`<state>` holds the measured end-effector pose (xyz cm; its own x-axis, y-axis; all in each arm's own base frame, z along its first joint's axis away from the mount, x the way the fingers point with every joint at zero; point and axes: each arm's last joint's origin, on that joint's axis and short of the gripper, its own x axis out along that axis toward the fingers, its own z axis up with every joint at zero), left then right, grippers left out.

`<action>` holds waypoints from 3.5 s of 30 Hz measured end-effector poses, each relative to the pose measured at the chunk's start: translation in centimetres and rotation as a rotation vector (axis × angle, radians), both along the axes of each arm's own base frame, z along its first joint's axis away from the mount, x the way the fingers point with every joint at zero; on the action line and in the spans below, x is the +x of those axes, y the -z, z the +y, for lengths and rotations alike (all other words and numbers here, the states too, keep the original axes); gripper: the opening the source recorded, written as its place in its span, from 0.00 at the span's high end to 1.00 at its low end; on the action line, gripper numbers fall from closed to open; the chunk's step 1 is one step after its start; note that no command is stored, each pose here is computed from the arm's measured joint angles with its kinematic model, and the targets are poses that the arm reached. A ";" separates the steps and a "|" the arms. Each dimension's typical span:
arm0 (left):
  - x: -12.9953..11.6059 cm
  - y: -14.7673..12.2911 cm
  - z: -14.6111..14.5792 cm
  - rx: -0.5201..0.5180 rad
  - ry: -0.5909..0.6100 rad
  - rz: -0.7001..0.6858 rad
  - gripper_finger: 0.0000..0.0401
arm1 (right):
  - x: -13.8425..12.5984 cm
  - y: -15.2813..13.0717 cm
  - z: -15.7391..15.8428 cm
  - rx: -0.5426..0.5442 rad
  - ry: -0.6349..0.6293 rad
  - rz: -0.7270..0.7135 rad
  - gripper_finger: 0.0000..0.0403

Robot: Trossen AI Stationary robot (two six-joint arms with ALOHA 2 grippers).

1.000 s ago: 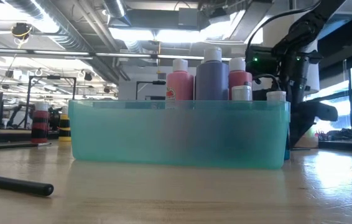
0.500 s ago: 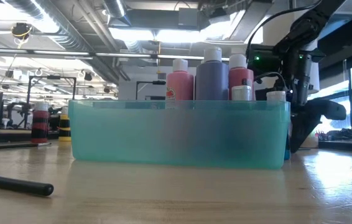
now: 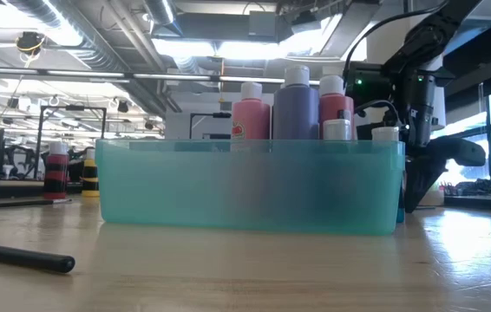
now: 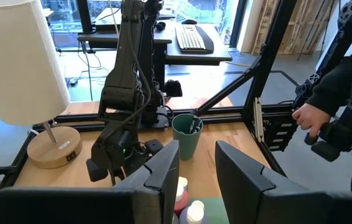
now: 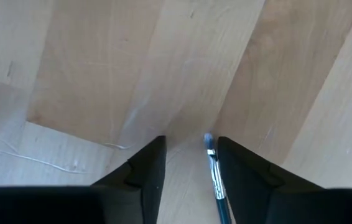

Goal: Pick & Place Paint Supplies
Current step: Put the black eyeshadow brush into the green cup

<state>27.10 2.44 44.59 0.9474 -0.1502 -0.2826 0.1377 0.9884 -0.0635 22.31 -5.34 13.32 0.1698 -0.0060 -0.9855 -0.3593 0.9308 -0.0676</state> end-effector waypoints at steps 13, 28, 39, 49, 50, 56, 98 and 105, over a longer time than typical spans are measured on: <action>0.0 0.1 0.0 -0.002 0.000 0.015 0.76 | 0.2 0.8 -0.1 0.031 0.002 0.038 0.69; 0.0 0.1 0.0 -0.002 0.000 0.016 0.76 | 0.3 0.8 -0.2 0.031 0.006 0.026 0.83; 0.0 0.1 0.0 -0.002 0.000 0.016 0.76 | 0.2 0.8 -0.2 0.035 0.035 0.037 0.89; 0.0 0.1 0.0 -0.002 0.000 0.015 0.76 | 0.1 0.8 -0.2 0.028 0.055 0.047 0.99; 0.0 0.1 0.0 -0.002 0.000 0.015 0.76 | 0.1 0.8 -0.2 0.021 0.056 0.049 0.99; 0.0 0.1 0.0 -0.002 0.000 0.015 0.76 | 0.1 0.7 -0.2 0.008 0.071 0.049 1.00; -1.6 -0.8 1.1 0.317 0.038 -0.059 0.76 | -9.4 -32.0 7.3 0.207 0.717 -0.913 1.00; -1.9 -1.0 3.1 0.393 -0.022 -0.076 0.76 | -11.6 -30.5 11.2 0.225 0.768 -1.142 1.00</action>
